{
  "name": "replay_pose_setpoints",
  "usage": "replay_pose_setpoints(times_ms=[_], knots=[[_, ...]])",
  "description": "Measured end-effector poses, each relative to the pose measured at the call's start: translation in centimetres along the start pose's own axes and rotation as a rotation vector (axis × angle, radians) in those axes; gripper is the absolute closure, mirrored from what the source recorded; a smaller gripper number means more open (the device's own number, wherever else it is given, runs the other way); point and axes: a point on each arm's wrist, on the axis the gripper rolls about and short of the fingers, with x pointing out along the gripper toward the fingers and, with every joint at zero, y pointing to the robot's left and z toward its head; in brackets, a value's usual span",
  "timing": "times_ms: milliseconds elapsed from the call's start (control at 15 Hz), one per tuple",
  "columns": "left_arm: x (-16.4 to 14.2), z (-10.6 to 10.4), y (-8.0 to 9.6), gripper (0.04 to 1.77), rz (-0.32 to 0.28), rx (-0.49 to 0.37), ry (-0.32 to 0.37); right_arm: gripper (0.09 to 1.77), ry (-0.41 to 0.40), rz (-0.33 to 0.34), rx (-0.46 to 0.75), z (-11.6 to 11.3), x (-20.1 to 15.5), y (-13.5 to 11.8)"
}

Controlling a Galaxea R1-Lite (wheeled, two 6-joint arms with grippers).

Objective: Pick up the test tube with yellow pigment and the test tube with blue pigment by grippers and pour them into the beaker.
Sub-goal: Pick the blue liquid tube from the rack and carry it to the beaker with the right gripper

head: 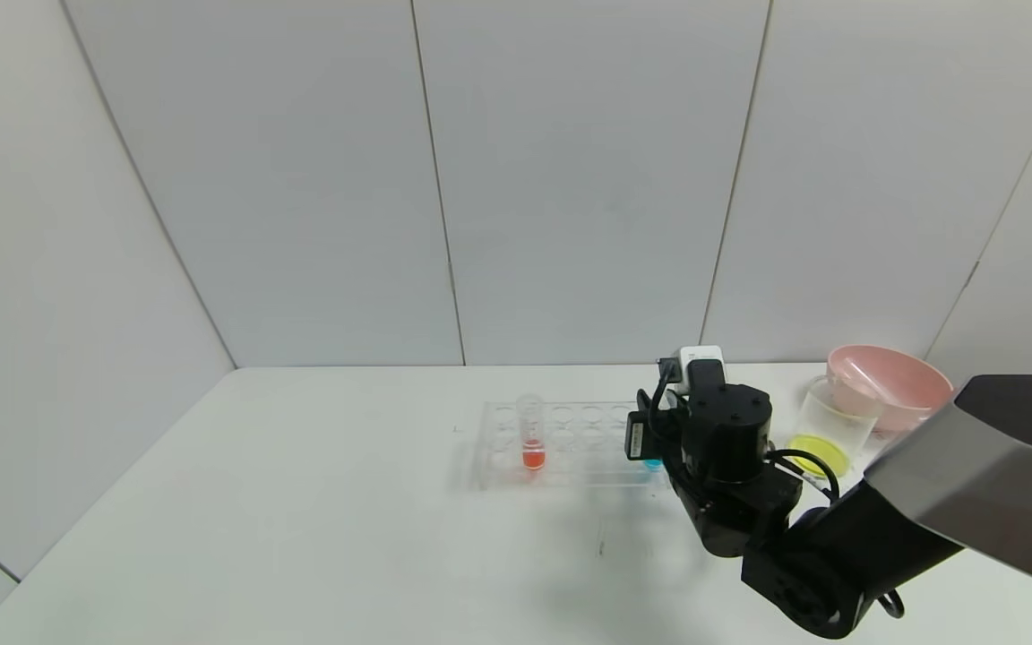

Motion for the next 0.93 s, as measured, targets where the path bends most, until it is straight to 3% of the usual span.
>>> replay_pose_setpoints(times_ms=[600, 933], knots=[[0.0, 0.0, 0.0, 0.05, 0.0, 0.0, 0.0, 1.31, 0.002, -0.001, -0.002, 0.0, -0.1, -0.1], [0.0, 0.0, 0.0, 0.05, 0.0, 0.0, 0.0, 1.31, -0.036, 0.01, -0.029, 1.9, -0.6, -0.1]])
